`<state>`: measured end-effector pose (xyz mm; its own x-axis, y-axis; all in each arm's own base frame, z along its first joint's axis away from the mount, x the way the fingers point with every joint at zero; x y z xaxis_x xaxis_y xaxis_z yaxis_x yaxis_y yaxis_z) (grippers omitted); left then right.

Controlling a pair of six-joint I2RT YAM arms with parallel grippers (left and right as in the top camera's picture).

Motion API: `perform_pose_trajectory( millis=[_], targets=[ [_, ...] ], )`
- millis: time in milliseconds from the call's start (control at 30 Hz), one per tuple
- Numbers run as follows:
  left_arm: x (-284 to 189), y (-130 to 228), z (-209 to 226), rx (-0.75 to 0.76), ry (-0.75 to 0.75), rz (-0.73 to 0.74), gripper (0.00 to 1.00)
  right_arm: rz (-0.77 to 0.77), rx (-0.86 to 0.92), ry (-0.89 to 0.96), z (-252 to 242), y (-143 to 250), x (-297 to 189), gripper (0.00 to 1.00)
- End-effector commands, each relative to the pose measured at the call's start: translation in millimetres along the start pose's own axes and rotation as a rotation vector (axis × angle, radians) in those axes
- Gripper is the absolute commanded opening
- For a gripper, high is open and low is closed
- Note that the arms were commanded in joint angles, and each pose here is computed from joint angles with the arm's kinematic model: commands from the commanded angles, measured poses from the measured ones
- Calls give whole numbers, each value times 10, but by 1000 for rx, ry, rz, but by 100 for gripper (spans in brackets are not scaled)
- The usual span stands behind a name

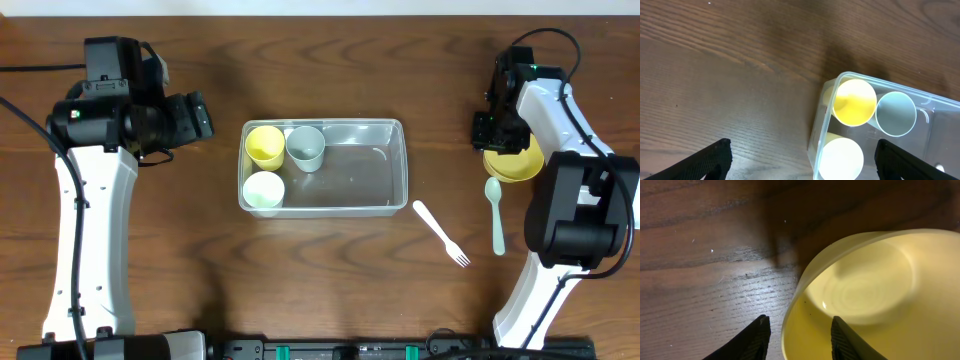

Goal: Pack container

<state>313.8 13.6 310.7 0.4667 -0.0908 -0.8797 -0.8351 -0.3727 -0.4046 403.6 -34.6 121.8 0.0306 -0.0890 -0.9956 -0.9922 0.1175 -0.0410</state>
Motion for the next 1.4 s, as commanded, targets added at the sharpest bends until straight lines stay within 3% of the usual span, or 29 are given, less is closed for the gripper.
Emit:
perform_pose_trajectory(
  millis=[0,400,600,733,1167,1367],
  targets=[
    [47,25,14,-21,0,26,91,-6,-2,10,37,-26,21,39],
    [47,26,14,-21,1,26,91,35,-5,12,51,-20,194,36],
    [47,25,14,-21,0,26,91,30,8,12,49,-28,194,21],
    [47,25,14,-21,1,26,91,29,7,12,49,-29,194,20],
    [47,25,14,-21,0,26,91,22,7,12,54,-39,192,1],
    [47,25,14,-21,0,26,91,-17,-23,9,86,-93,28,1]
  ],
)
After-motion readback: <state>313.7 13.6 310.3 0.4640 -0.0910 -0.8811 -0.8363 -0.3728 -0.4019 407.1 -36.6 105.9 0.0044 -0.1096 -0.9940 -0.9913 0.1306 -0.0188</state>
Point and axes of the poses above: each gripper's point midway between its finger pads, its own x axis out along the fingers, its own z axis along the line the jaws close on, y = z × x, the point moved 9 cm from there along -x, back along the fingers, and after that the axes turned 5 degrees about -x, right-handed, at the moved point
